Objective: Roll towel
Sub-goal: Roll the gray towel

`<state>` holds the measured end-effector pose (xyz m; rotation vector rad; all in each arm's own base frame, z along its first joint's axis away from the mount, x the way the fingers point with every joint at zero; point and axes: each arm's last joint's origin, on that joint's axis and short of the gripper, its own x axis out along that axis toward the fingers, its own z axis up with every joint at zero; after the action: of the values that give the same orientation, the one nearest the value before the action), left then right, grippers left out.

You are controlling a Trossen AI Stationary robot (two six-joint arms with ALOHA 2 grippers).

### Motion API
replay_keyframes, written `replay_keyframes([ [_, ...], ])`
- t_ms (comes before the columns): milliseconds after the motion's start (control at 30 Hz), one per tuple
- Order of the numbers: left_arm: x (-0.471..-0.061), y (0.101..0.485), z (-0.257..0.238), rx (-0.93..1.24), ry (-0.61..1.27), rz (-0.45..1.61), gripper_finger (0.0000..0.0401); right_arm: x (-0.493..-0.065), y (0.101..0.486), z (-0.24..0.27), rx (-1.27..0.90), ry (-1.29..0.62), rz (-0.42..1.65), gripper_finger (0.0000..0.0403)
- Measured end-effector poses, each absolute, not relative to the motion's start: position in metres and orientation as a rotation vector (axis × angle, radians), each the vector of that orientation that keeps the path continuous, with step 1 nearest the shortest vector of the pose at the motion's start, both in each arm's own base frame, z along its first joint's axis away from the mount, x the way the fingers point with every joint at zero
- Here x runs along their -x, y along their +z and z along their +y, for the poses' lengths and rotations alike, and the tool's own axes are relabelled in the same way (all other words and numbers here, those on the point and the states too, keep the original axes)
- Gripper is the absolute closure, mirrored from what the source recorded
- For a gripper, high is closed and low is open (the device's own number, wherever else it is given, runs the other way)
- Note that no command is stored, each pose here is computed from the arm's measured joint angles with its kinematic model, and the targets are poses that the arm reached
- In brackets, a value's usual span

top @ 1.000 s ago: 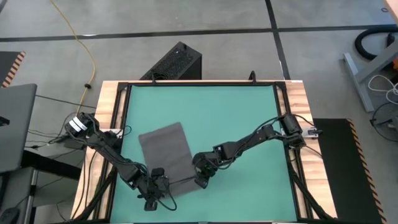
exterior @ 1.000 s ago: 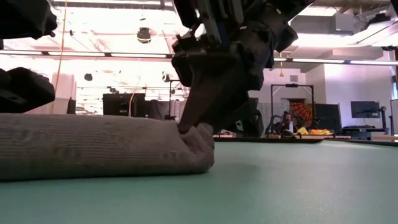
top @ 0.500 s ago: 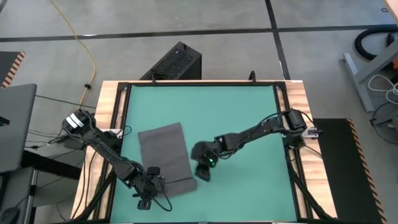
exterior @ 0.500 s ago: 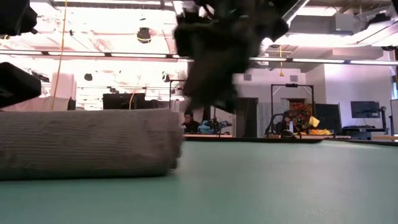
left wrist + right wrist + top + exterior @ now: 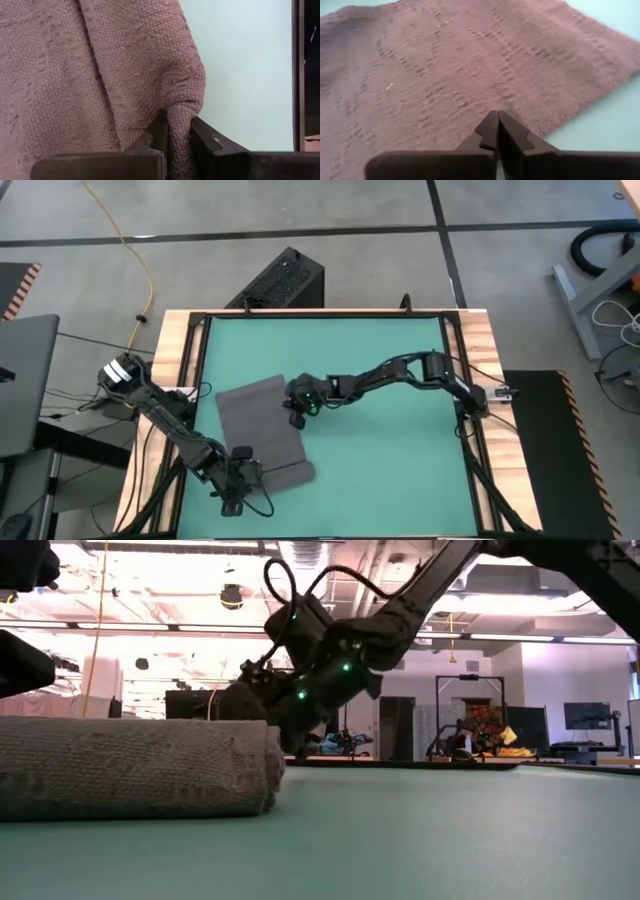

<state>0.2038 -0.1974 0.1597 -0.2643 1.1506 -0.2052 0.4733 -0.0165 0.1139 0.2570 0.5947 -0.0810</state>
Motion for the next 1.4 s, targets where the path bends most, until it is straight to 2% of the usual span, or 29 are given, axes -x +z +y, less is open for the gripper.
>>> replay_keyframes([
  [100,-0.202,0.16,-0.199,0.264,-0.191,1.141,0.038,-0.469,0.11,-0.016,-0.214,-0.145,0.692,0.0391],
  [300,-0.2,0.152,-0.199,0.296,-0.188,1.056,0.038,-0.451,0.096,-0.005,-0.184,-0.304,0.923,0.0379],
  [533,-0.193,0.139,-0.195,0.382,-0.195,1.03,0.038,-0.439,0.099,0.026,-0.181,-0.443,0.973,0.0386],
  [833,-0.197,0.139,-0.193,0.294,-0.275,1.018,0.038,-0.434,0.149,0.04,-0.185,-0.367,0.862,0.0344],
  [1000,-0.201,0.139,-0.19,0.263,-0.302,1.01,0.038,-0.43,0.183,0.058,-0.24,-0.166,0.814,0.0342],
  [1267,-0.202,0.139,-0.189,0.228,-0.325,1.003,0.038,-0.429,0.169,0.102,-0.216,-0.04,0.819,0.0344],
  [1400,-0.202,0.141,-0.19,0.235,-0.339,0.997,0.038,-0.437,0.138,0.104,-0.246,-0.036,0.846,0.0345],
])
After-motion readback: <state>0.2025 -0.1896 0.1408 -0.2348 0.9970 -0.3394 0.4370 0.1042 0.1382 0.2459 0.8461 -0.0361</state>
